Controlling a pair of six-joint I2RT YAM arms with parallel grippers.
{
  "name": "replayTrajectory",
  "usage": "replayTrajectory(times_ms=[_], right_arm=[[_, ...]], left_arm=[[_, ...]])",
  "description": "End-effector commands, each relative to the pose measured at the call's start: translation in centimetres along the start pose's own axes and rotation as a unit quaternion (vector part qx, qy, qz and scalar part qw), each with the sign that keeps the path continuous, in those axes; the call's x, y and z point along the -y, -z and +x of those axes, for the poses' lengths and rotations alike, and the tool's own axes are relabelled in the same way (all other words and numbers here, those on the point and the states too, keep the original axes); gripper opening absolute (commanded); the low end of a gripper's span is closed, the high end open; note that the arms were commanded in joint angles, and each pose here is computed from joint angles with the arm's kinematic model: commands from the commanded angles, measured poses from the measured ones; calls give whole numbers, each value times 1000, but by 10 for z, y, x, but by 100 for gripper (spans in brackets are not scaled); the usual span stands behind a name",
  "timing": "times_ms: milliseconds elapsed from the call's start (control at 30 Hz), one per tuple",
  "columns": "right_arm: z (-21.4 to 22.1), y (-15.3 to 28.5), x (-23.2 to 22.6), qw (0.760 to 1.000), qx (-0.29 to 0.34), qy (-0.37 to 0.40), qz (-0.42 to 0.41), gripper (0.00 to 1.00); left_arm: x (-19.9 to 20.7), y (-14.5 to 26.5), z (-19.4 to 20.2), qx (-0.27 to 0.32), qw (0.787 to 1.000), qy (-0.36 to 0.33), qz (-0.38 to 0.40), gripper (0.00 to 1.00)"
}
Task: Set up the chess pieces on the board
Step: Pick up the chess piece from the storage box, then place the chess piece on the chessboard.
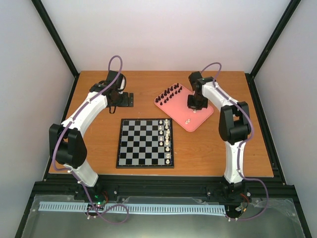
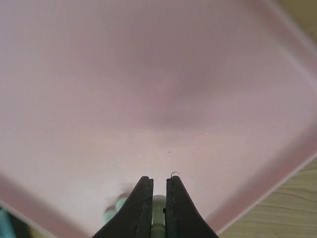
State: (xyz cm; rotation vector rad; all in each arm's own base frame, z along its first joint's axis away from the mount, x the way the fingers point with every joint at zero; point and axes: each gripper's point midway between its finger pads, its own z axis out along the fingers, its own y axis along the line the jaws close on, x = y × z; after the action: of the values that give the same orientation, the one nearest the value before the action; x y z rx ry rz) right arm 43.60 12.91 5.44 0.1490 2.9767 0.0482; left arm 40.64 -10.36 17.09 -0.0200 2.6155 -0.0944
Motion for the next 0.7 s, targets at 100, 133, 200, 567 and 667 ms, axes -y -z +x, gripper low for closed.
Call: replayTrajectory(times_ms=[100, 133, 200, 567, 667], right_arm=[[3, 97, -43, 995, 65, 65, -36, 3], [14, 104, -56, 994, 64, 81, -42, 3], [38, 116, -81, 991, 59, 112, -52, 3], [180, 112, -160, 970, -2, 235, -66, 3], [204, 105, -172, 962, -14, 267, -59, 3]], left_arm=[[0, 13, -15, 25, 1000, -2, -1, 100], [0, 15, -16, 27, 1000, -1, -1, 100], [1, 18, -18, 31, 1000, 0, 1, 100], [-4, 33, -27, 57, 998, 22, -8, 100], [-4, 39, -28, 62, 998, 28, -5, 100]])
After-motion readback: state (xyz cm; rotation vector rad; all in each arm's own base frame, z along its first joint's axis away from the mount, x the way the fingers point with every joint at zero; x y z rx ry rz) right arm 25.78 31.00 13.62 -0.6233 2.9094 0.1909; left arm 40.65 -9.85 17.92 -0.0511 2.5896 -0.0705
